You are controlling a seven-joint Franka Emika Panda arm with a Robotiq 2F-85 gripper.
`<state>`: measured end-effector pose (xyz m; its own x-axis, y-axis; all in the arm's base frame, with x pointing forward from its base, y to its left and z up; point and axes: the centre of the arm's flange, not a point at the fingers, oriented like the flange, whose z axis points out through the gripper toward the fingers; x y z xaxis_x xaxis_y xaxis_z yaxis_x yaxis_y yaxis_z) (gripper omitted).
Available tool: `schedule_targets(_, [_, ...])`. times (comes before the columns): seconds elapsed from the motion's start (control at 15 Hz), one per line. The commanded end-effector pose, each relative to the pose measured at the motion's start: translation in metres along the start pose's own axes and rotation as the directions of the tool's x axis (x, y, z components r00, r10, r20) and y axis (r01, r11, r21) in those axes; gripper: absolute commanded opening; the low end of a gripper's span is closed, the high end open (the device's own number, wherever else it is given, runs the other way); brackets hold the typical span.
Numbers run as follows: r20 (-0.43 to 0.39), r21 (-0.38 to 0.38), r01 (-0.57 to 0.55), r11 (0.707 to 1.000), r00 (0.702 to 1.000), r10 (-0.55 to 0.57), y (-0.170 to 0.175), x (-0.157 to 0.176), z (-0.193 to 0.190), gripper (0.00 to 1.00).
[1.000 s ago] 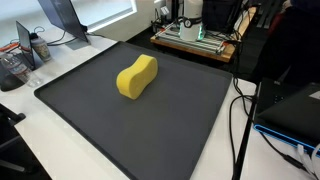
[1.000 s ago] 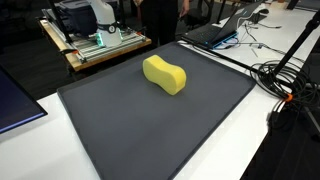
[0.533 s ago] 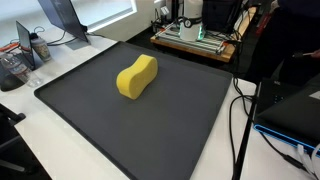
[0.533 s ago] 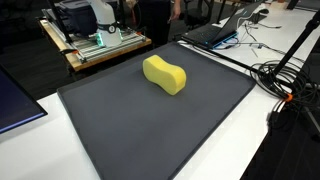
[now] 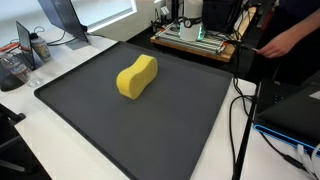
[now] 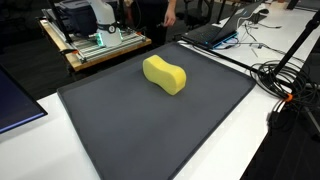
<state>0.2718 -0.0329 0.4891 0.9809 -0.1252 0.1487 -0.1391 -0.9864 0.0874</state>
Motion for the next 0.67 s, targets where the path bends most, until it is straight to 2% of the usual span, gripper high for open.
schedule_targets(0.0, [0.077, 0.041, 0.005, 0.999, 0.997, -0.008, -0.033, -0.026, 0.004, 1.0])
schedule_targets(0.2, [0.145, 0.081, 0.043, 0.996, 0.988, -0.055, -0.06, -0.036, 0.001, 1.0])
schedule_targets(0.6, [0.235, 0.098, 0.12, 0.988, 0.962, -0.14, -0.095, -0.051, 0.002, 1.0])
